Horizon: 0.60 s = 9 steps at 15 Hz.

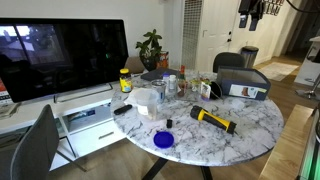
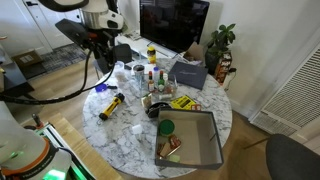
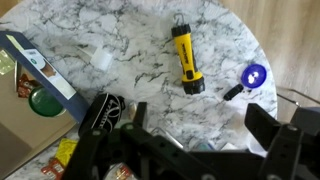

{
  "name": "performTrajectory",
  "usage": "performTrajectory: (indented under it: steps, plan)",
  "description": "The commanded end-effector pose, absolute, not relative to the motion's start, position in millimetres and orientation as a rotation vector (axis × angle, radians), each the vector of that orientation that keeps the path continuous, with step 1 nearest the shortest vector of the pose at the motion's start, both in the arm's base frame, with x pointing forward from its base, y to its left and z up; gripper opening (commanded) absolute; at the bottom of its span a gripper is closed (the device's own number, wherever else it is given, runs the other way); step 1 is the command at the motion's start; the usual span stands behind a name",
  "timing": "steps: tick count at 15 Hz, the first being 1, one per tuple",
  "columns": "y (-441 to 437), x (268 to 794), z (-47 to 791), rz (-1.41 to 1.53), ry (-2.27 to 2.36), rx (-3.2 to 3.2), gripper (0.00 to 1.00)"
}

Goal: Remove the glasses from the black bag

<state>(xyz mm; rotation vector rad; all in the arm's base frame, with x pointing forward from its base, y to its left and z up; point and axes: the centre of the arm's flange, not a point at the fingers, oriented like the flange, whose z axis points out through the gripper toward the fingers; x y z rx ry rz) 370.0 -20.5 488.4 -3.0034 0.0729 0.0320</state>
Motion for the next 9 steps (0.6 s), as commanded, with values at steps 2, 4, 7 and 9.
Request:
performTrajectory:
  steps: [2, 4, 7, 9]
  plan:
    - [-53, 409, 426, -0.041, 0.327, -2.975, 1.00]
    - [-61, 423, 395, -0.034, 0.426, -2.980, 1.00]
    - [-66, 436, 355, 0.021, 0.642, -2.991, 1.00]
    - [-69, 443, 332, 0.060, 0.789, -2.993, 1.00]
